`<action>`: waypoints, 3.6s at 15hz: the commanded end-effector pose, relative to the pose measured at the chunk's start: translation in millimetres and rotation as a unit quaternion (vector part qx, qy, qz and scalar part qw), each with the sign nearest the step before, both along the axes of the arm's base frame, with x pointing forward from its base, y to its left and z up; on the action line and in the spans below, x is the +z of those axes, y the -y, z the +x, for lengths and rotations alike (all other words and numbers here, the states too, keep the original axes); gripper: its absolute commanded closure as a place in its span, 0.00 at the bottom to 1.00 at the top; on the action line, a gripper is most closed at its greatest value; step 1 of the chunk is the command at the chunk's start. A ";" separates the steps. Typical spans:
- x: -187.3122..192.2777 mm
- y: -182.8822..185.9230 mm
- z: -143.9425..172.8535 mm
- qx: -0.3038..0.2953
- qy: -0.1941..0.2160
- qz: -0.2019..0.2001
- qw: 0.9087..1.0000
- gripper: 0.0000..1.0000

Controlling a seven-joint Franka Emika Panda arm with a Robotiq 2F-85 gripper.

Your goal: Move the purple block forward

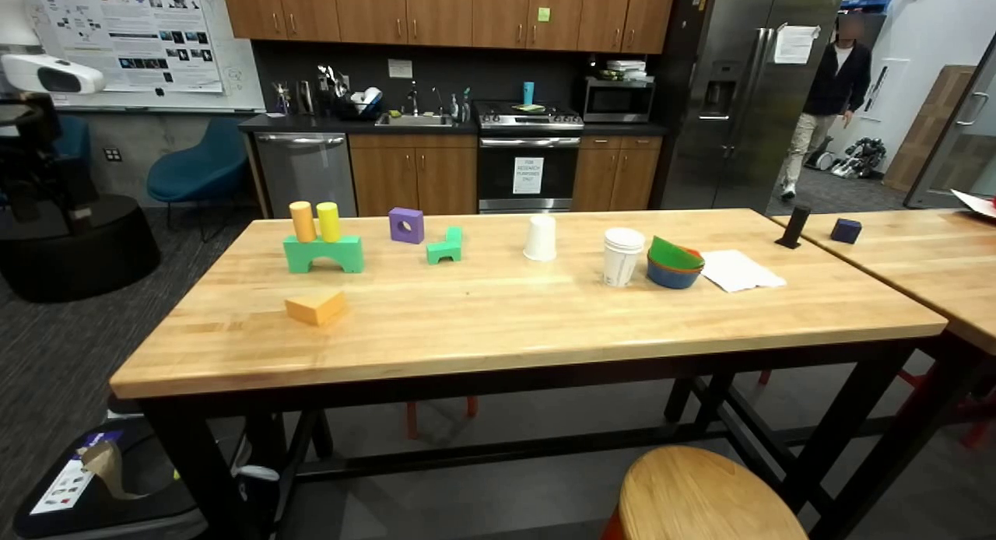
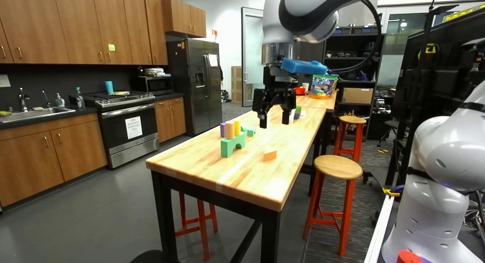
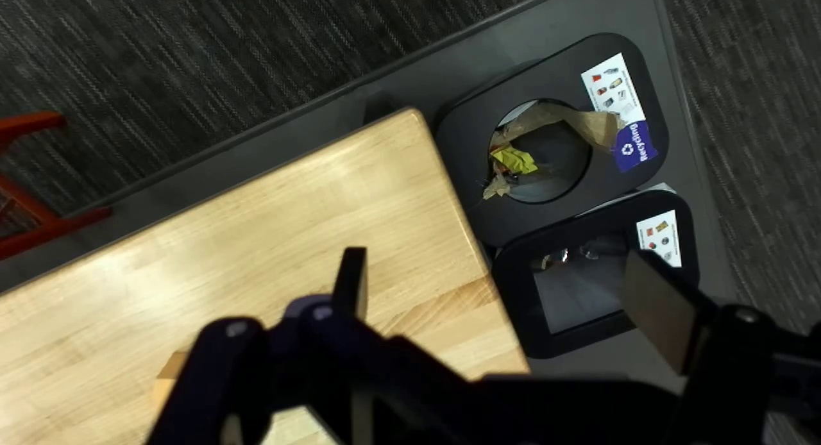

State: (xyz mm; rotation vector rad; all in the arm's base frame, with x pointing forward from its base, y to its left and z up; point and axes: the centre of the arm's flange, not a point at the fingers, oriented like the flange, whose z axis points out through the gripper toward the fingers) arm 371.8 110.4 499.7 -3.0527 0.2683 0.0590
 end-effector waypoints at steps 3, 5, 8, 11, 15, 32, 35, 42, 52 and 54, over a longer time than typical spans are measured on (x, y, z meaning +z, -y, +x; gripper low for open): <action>0.0 0.0 0.0 0.000 0.000 0.000 1.000 0.00; 0.0 0.0 0.0 0.000 0.000 0.000 1.000 0.00; 0.0 0.0 0.0 0.000 0.000 0.000 1.000 0.00; 0.0 0.0 0.0 0.000 0.000 0.000 1.000 0.00; 0.0 0.0 0.0 0.000 0.000 0.000 1.000 0.00; 0.0 0.0 0.0 0.000 0.000 0.000 1.000 0.00; 0.0 0.0 0.0 0.000 0.000 0.000 1.000 0.00; 4.7 -103.0 52.3 -0.062 0.075 0.012 0.995 0.00; 65.3 -157.4 158.1 -0.222 0.219 -0.027 0.950 0.00; 63.5 -143.5 166.9 -0.249 0.220 -0.037 0.942 0.00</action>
